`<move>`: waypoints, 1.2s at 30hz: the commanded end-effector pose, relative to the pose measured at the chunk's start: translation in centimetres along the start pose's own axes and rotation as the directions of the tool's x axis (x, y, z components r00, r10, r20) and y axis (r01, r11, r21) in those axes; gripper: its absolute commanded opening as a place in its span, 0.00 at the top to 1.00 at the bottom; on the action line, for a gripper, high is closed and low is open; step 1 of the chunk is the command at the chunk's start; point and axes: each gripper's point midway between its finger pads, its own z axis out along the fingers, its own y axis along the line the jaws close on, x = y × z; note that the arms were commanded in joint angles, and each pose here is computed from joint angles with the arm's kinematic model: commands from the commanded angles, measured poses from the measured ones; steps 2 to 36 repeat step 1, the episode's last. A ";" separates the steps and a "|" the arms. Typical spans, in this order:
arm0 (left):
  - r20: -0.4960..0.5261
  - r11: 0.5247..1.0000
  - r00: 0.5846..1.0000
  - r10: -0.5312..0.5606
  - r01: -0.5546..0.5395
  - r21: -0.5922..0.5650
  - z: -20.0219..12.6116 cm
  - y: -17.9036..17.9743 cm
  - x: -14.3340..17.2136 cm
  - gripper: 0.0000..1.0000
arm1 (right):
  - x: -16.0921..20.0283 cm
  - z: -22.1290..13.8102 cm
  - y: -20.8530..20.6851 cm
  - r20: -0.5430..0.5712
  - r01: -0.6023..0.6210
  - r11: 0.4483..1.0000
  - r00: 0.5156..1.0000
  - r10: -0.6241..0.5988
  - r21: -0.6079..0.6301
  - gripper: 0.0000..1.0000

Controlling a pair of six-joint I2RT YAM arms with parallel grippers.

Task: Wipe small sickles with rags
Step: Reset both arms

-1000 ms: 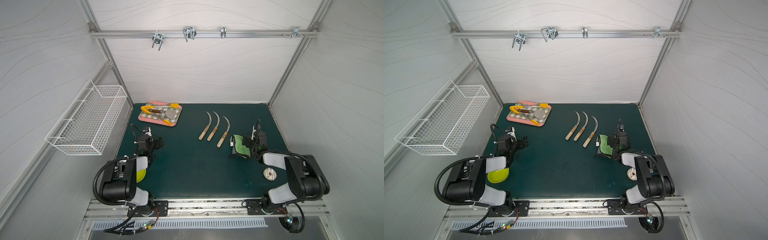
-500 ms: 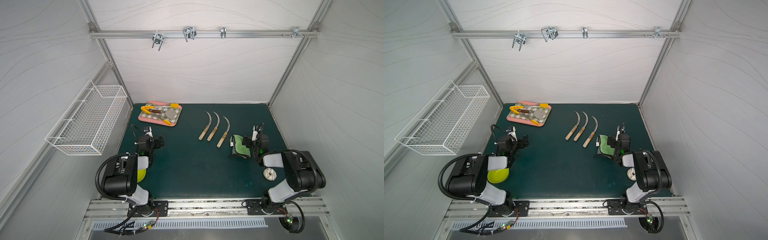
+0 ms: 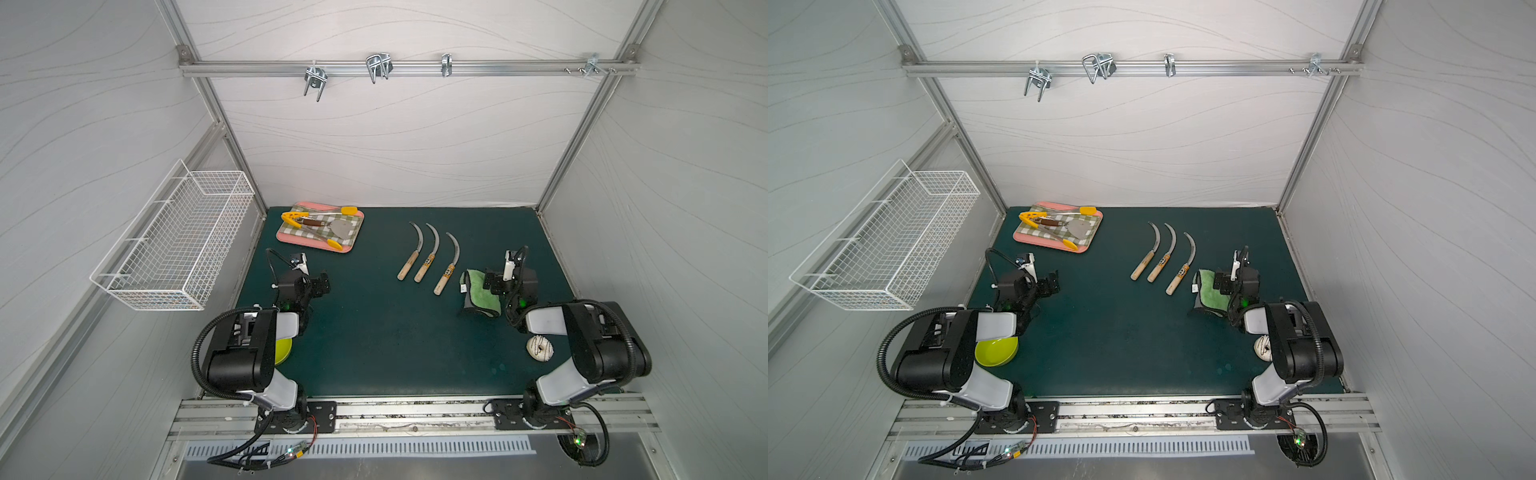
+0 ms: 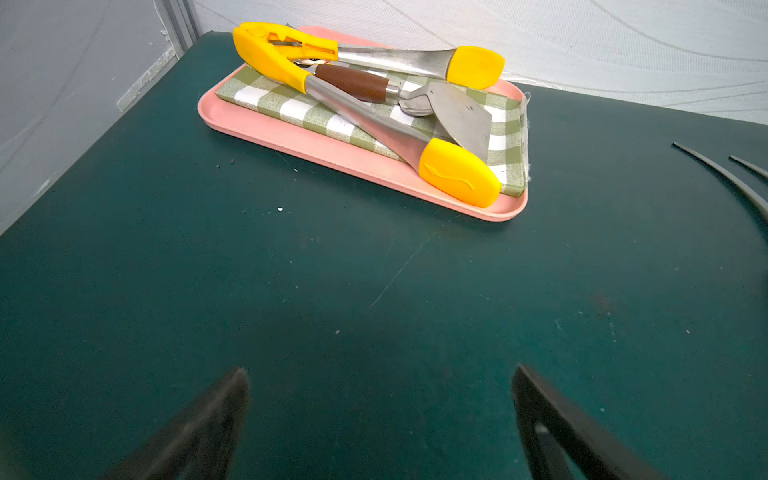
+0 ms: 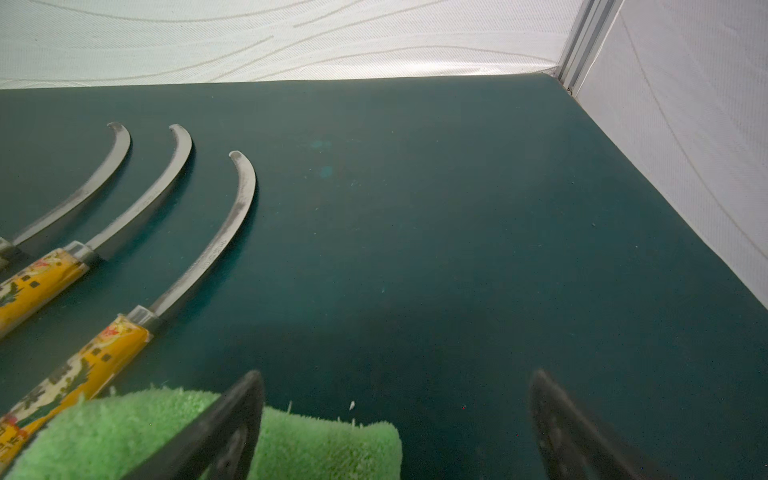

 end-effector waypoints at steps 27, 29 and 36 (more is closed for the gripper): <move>0.049 1.000 0.998 0.030 -0.030 -0.004 0.4 -0.2 -1.8 0.00 | -0.3 0.0 -0.1 0.020 0.008 1.000 1.000 -0.008 -0.001 0.01; 0.049 1.000 0.998 0.030 -0.030 -0.004 0.4 -0.2 -1.8 0.00 | -0.3 0.0 -0.1 0.020 0.008 1.000 1.000 -0.008 -0.001 0.01; 0.049 1.000 0.998 0.030 -0.030 -0.004 0.4 -0.2 -1.8 0.00 | -0.3 0.0 -0.1 0.020 0.008 1.000 1.000 -0.008 -0.001 0.01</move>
